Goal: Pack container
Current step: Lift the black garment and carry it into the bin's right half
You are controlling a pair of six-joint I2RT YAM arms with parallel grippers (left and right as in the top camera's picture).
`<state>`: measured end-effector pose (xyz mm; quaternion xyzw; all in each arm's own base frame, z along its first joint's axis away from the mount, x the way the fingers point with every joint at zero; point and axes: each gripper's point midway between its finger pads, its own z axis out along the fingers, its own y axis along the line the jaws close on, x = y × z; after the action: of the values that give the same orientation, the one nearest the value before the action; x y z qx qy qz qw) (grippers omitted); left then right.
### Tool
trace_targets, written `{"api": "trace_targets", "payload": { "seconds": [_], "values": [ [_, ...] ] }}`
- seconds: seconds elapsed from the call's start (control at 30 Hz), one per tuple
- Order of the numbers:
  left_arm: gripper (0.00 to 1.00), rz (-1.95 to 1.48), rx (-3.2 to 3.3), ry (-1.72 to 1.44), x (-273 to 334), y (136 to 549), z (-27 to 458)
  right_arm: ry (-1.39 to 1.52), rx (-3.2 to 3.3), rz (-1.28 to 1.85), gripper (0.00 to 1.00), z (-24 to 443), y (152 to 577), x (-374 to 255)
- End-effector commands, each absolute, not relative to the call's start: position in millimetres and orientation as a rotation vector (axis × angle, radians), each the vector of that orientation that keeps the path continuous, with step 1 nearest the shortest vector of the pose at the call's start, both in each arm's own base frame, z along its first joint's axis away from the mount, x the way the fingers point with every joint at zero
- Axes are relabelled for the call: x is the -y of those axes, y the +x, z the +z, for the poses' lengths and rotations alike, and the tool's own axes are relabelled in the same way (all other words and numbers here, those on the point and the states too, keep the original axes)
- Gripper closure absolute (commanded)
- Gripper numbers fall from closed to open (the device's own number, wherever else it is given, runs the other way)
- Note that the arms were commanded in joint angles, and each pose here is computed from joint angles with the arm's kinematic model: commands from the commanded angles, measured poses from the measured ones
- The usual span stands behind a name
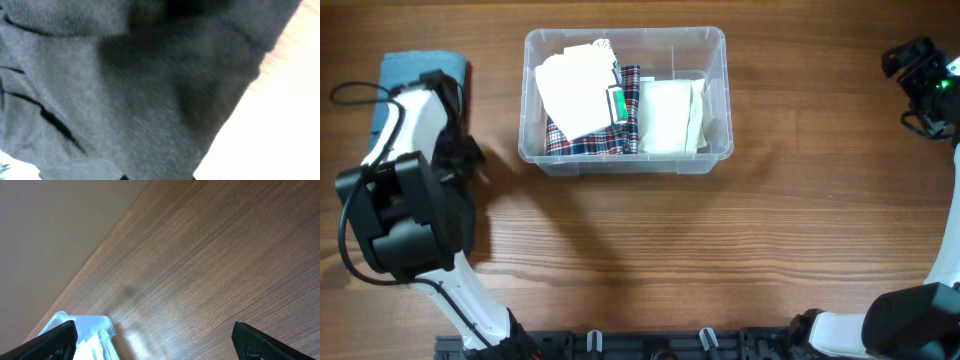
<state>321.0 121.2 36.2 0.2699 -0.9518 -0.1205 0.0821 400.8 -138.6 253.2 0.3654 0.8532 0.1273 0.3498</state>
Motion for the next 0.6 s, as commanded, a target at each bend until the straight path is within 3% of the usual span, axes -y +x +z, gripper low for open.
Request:
{"api": "trace_targets", "payload": {
  "seconds": [0.0, 0.27, 0.57],
  "values": [
    [0.96, -0.119, 2.905, 0.844, -98, 350, 73, 0.963, -2.218, 0.327, 0.00, 248, 402, 140],
    [0.96, 0.211, 3.138, 0.792, -67, 368, 174, 0.963, -2.218, 0.327, 0.00, 248, 402, 140],
    [0.96, 0.517, 3.494, 0.645, -32, 345, 288, 0.963, -2.218, 0.327, 0.00, 248, 402, 140]
  ]
}}
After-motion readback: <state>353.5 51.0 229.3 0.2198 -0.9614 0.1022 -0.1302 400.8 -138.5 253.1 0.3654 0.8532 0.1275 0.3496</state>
